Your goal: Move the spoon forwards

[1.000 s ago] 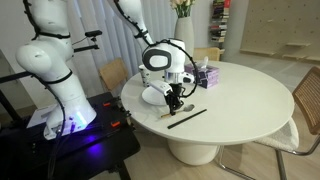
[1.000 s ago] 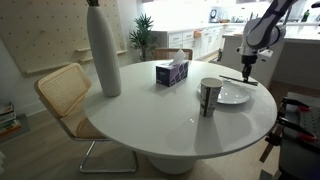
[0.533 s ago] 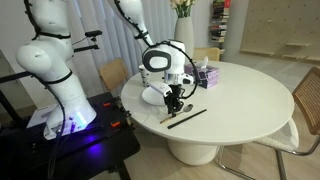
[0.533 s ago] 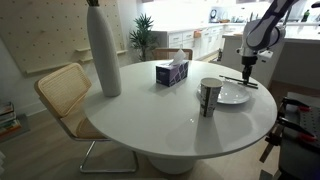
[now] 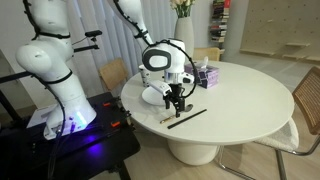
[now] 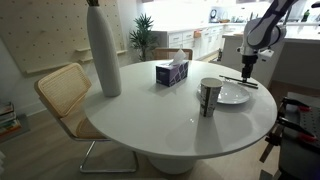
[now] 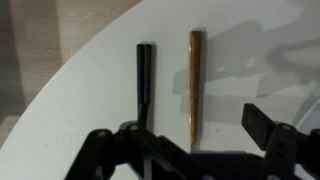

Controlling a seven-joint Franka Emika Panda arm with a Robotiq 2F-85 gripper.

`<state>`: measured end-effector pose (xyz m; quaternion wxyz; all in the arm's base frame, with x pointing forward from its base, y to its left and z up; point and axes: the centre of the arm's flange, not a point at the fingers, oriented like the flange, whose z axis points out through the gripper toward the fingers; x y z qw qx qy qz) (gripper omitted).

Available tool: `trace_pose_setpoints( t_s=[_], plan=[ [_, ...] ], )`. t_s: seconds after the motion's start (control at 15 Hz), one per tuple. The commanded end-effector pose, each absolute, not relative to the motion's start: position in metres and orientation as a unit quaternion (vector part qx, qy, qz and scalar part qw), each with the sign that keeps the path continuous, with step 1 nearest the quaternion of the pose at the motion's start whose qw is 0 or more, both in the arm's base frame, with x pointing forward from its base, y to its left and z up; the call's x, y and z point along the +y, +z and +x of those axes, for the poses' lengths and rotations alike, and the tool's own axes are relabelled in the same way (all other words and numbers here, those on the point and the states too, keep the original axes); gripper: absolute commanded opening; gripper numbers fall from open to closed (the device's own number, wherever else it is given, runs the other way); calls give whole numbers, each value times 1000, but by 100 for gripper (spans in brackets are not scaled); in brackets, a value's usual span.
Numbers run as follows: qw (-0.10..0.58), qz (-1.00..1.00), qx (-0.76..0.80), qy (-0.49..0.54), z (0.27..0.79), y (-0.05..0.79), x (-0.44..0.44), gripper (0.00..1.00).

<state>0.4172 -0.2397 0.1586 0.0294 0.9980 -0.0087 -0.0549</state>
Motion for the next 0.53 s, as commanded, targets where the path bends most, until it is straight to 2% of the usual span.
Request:
trace_pose_setpoints(
  t_s=[0.0, 0.47],
  plan=[
    [25, 998, -38, -37, 402, 197, -232, 100],
    [2, 996, -65, 69, 383, 324, -211, 100]
  ],
)
